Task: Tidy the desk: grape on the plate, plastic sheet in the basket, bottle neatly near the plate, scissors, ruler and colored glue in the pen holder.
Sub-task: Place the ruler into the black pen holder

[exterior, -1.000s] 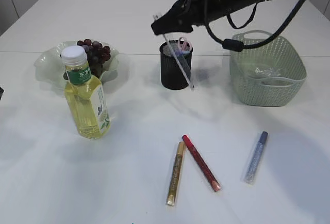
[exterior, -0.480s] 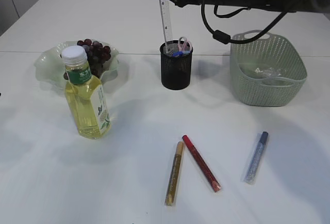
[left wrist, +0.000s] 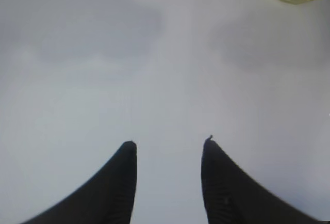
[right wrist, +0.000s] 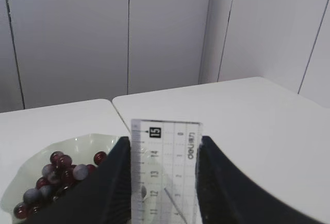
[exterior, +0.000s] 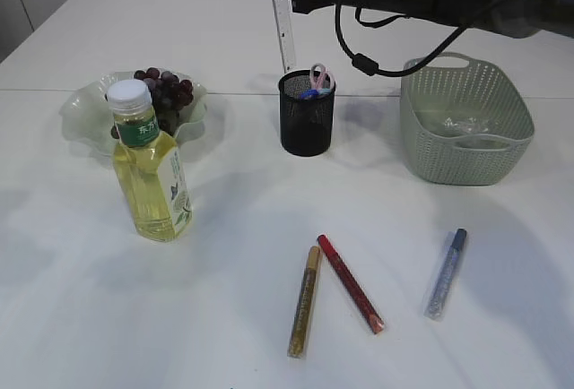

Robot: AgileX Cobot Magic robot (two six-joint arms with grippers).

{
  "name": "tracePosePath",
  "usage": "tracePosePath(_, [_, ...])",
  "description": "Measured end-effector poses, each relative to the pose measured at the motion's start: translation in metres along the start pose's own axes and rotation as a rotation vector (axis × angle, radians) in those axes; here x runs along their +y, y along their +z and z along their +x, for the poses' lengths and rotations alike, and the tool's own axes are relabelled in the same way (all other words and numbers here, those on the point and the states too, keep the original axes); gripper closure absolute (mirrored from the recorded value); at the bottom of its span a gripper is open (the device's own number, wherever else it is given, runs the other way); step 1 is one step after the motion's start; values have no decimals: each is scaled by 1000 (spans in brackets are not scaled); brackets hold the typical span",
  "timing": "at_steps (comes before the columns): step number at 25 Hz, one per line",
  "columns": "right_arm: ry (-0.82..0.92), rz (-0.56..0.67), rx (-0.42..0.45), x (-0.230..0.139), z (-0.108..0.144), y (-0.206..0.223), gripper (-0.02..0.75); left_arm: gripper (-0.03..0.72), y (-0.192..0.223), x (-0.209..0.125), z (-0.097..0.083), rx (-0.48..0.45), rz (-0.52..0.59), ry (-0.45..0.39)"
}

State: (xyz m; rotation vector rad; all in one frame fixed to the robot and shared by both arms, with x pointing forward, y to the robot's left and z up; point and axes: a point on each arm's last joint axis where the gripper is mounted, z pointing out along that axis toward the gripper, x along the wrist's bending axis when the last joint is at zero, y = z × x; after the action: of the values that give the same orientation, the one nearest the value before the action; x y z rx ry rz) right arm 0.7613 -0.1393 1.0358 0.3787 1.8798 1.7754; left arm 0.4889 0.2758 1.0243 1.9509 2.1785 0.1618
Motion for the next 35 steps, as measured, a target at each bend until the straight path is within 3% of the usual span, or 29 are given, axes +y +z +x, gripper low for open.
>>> tracePosePath(11, [24,14,-34,-14,-7,5,444,379,0,-2,0,3,17,0])
tracePosePath(24, [96,94,-58,-69,-7,12,437,379,-1,-3,1,5,30,0])
tracePosePath(28, [115,111,-58,-82,-6,13,398,379,-1,-3,1,6,33,0])
tracePosePath(35, [146,108,-64,-82,-7,14,265,379,-1,-3,1,6,33,0])
